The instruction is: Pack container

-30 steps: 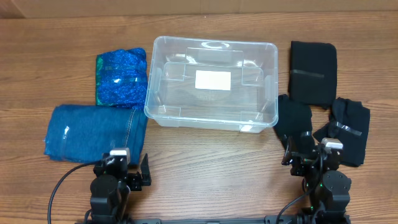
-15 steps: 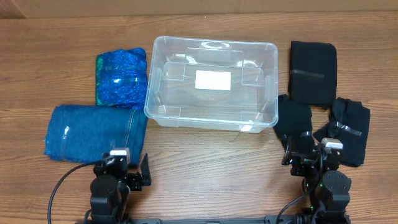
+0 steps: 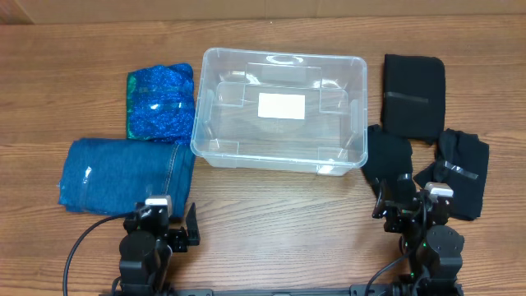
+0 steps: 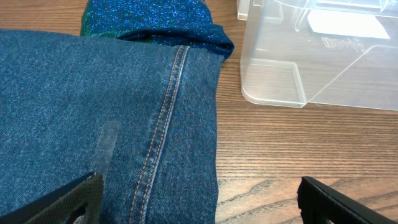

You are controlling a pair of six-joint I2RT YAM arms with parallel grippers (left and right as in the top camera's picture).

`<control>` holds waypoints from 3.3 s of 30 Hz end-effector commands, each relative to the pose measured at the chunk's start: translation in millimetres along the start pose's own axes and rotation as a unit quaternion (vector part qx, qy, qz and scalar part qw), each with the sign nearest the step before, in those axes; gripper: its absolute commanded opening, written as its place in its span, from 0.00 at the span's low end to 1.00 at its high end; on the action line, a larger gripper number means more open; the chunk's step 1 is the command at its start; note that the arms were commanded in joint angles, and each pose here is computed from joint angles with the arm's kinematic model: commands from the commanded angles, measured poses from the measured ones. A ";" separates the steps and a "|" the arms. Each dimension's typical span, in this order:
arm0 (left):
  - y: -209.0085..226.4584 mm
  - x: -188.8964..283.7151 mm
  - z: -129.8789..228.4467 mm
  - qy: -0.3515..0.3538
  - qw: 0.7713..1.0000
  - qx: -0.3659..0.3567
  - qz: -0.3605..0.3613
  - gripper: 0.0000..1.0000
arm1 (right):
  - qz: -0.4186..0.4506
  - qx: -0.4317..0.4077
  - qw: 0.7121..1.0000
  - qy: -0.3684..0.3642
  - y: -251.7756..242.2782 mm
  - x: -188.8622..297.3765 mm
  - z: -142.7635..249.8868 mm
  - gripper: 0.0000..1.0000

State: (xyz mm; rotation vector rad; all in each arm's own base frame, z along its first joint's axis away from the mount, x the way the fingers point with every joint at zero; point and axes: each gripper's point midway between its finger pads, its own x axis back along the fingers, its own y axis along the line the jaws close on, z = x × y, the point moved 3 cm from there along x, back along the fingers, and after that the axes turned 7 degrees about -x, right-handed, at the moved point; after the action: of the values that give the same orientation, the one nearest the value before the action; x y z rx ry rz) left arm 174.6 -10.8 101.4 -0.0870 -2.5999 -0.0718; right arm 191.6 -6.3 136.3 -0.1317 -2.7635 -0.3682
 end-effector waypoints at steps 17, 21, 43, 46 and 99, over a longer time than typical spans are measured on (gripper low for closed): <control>-11.1 52.2 -140.9 -0.054 0.987 0.139 0.065 1.00 | 0.001 -0.001 1.000 0.000 -1.0 -0.8 2.3 1.00; -17.8 51.5 -200.0 0.023 0.995 0.032 0.089 1.00 | 0.001 -0.001 1.000 -0.001 -1.0 -0.8 2.2 1.00; 253.3 -20.8 -47.6 0.243 0.818 0.515 -0.084 1.00 | 0.001 -0.001 1.000 -0.001 -1.0 -0.8 2.2 1.00; 257.7 -53.3 -41.2 0.221 0.854 0.470 -0.009 1.00 | 0.001 -0.001 1.000 -0.001 -1.0 -0.8 2.2 1.00; -172.8 -93.5 -351.6 0.130 0.872 0.444 0.162 0.04 | 0.001 -0.001 1.000 -0.001 -1.0 -0.8 2.2 1.00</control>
State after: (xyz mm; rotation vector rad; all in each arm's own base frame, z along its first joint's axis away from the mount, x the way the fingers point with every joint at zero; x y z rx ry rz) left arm 413.5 -193.2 353.8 -0.2836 -2.1124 0.9858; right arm 191.5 -6.4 136.2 -0.1324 -2.7631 -0.3689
